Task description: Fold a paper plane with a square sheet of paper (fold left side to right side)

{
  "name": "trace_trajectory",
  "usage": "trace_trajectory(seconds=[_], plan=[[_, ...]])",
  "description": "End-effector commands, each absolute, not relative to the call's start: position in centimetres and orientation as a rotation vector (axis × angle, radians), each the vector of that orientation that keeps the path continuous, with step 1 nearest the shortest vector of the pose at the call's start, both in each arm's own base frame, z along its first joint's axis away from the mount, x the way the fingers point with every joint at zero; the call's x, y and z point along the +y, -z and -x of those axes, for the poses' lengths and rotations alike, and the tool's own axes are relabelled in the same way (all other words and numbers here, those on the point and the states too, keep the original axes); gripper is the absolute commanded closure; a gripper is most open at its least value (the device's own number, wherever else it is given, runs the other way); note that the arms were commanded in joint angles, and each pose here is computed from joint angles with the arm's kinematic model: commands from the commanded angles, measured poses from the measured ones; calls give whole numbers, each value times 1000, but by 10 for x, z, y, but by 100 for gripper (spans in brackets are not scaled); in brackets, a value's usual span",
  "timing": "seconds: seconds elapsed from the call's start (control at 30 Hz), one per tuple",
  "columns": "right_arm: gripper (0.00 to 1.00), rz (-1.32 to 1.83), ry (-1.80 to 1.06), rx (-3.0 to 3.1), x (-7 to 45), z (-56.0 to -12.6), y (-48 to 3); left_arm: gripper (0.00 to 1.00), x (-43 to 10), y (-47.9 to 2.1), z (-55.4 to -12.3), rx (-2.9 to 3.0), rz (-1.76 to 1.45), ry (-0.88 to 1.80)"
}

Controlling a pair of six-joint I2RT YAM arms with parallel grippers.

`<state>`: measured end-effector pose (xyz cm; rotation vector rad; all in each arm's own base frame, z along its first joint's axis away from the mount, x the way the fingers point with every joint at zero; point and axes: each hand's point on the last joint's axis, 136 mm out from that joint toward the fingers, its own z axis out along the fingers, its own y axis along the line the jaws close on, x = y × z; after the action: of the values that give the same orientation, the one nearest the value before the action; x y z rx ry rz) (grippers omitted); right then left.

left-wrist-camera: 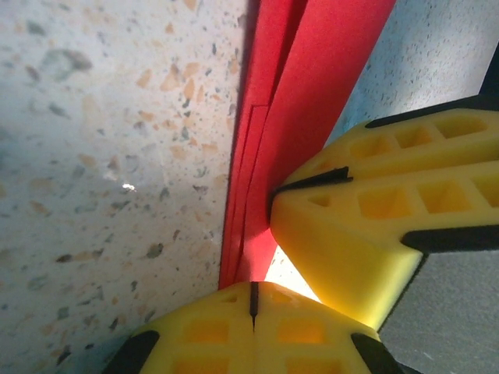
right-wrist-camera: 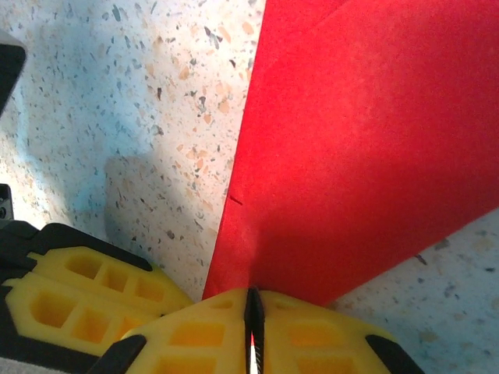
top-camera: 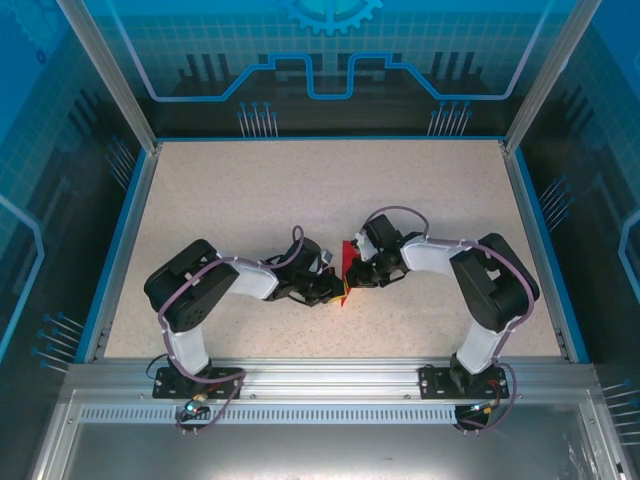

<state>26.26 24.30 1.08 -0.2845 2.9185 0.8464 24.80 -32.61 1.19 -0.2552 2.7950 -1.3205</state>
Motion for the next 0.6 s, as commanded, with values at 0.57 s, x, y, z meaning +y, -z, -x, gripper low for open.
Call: trace_trajectory(seconds=[0.57], plan=[[87,158,-713,2880,206,-339,-7,100,-294,53,-219,3010,369,999]])
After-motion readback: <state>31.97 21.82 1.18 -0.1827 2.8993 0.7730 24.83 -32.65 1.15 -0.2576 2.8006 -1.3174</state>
